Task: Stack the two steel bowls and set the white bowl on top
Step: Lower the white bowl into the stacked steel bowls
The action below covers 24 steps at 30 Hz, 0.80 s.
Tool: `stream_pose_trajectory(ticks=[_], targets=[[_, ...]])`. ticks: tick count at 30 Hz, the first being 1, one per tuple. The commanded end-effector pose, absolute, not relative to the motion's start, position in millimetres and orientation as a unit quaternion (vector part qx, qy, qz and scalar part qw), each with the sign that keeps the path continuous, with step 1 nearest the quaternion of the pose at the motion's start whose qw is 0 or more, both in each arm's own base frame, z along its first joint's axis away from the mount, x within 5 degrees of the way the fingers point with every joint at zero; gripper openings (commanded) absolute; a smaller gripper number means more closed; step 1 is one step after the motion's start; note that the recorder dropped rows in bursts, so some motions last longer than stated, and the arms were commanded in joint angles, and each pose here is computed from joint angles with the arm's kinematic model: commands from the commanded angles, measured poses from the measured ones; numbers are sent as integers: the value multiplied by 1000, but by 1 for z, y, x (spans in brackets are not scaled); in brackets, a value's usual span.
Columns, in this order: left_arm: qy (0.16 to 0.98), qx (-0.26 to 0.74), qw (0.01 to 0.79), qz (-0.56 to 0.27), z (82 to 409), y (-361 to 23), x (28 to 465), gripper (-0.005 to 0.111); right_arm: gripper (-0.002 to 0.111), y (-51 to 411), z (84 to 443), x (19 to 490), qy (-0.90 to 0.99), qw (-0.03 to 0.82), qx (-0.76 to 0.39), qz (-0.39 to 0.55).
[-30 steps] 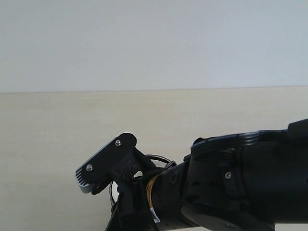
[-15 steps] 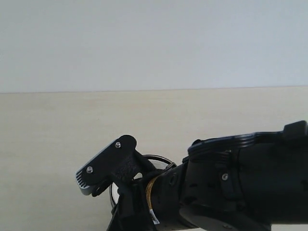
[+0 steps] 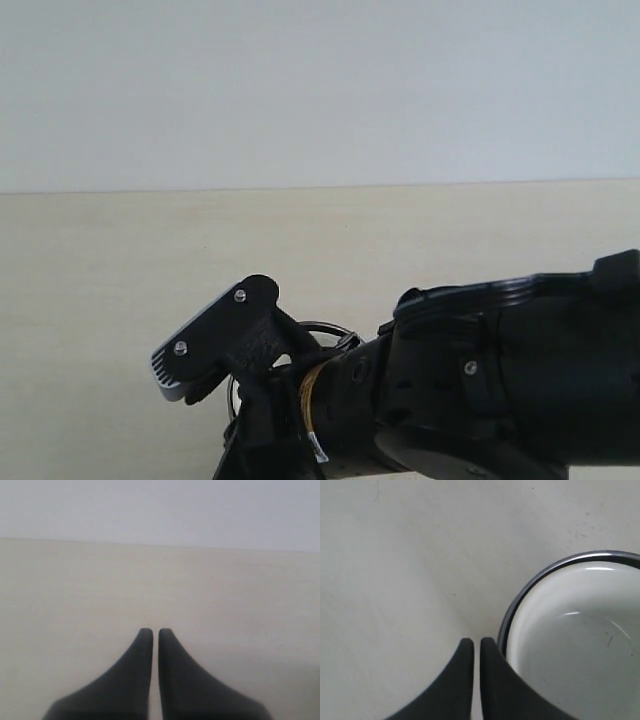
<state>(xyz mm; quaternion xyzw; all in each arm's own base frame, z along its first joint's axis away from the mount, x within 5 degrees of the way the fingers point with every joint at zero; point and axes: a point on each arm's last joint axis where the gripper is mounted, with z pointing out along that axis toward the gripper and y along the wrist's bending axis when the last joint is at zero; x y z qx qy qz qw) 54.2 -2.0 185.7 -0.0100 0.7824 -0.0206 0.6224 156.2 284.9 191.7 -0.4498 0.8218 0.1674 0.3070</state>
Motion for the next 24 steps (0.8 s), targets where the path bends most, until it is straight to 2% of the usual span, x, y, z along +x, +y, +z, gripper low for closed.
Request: stream_pose_trajectory(ticks=[1, 4, 8, 24], targets=[[780, -10, 625, -23, 185, -2, 54, 4, 0, 283, 194, 156, 813, 313, -464, 160], [780, -10, 625, -23, 185, -2, 54, 4, 0, 279, 194, 163, 811, 319, -467, 148], [780, -10, 625, -23, 185, -2, 54, 4, 0, 266, 194, 183, 843, 319, -406, 147], [780, -10, 625, -23, 185, -2, 54, 4, 0, 273, 179, 171, 852, 284, -417, 136]])
